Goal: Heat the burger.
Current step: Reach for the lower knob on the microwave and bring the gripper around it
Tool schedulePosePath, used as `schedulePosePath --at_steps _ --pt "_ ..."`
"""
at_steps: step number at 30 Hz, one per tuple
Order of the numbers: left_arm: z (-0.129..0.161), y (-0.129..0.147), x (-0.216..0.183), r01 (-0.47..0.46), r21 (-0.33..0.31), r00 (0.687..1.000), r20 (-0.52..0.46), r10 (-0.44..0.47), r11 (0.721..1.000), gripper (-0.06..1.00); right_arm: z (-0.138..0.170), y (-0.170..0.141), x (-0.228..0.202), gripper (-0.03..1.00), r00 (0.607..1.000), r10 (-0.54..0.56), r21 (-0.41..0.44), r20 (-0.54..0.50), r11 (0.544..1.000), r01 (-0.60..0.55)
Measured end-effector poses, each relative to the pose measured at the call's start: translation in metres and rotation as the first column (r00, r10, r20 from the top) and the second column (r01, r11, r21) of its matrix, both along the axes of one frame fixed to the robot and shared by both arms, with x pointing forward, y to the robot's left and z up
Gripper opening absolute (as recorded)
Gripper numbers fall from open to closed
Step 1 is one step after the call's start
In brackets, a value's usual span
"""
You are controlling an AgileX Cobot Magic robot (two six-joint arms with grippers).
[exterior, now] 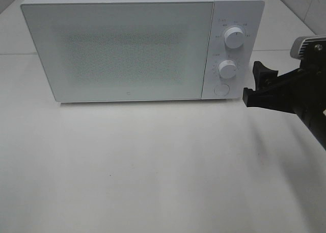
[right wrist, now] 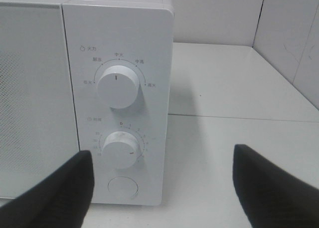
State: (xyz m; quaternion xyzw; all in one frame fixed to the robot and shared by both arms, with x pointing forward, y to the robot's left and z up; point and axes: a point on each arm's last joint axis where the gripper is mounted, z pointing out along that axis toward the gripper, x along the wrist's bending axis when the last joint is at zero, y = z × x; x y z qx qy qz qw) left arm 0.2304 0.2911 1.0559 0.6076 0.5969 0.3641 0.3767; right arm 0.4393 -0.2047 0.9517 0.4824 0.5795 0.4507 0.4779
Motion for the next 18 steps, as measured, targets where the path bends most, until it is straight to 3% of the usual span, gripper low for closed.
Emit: schedulePosePath --at_steps 7,18 --pt "0.0 0.0 0.0 0.0 0.0 1.0 0.0 0.0 1.0 0.99 -0.026 0.012 -0.001 0.76 0.995 -0.02 -0.049 -0.098 0.999 0.015" --pt "0.0 0.0 0.0 0.0 0.0 1.0 0.0 0.0 1.0 0.99 -0.043 0.033 0.019 0.76 0.992 -0.026 -0.071 -0.126 0.997 0.017"
